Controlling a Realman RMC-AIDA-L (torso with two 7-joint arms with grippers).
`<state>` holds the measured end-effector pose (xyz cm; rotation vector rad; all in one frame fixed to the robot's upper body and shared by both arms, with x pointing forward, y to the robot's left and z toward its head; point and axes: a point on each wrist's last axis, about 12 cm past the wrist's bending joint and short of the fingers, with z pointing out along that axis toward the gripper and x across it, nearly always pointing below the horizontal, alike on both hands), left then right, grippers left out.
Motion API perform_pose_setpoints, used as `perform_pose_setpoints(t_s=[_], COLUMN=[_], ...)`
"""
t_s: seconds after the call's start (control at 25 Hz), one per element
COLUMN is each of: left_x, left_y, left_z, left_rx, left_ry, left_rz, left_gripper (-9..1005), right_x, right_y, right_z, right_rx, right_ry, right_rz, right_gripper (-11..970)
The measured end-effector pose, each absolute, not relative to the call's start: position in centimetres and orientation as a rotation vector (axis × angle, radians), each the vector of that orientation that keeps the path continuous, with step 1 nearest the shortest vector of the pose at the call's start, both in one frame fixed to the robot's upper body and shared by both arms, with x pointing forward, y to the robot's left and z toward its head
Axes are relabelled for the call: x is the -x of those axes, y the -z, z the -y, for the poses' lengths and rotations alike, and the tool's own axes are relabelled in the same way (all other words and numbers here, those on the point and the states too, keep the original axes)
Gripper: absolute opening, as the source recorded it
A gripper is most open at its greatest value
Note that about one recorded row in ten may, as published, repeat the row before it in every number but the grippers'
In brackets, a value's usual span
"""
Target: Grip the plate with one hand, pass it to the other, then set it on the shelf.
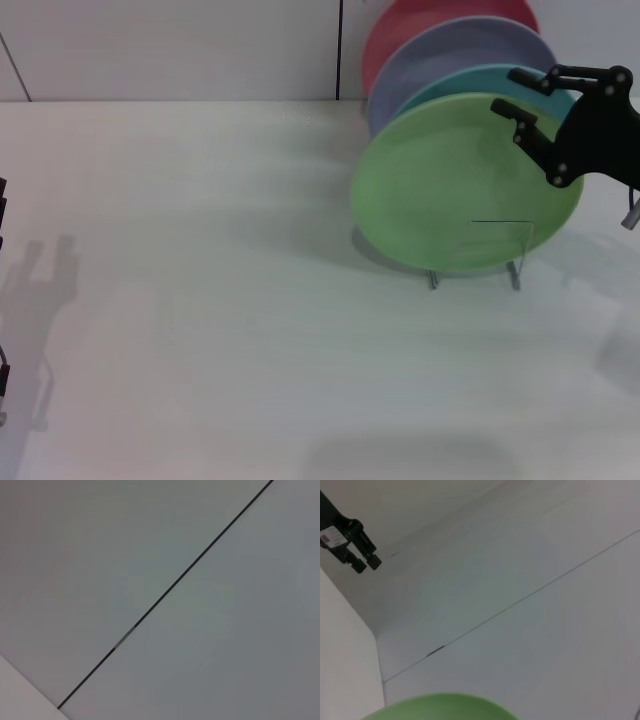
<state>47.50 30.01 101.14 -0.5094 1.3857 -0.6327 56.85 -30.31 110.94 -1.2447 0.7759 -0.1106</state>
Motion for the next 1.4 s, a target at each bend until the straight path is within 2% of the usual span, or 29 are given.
perform_pose_setpoints(t_s=[1.08,1.4], left_x=[-47.4,-47.1], left_y=[-101.1,-101.1], left_z=[-30.0,-30.5], left_rx=[0.5,0.489], left_ry=[0.653,0.635], left_rz=[-1.392,-1.388], left_gripper=[529,544], right_x=[-54.5,-52.7], right_y=[-109.5,-112.4], right_z=[31.8,33.5], right_rx=[1.179,0.897], right_ry=[0.098,-0.195], right_rz=[-0.845,-0.821], right_gripper=[230,236])
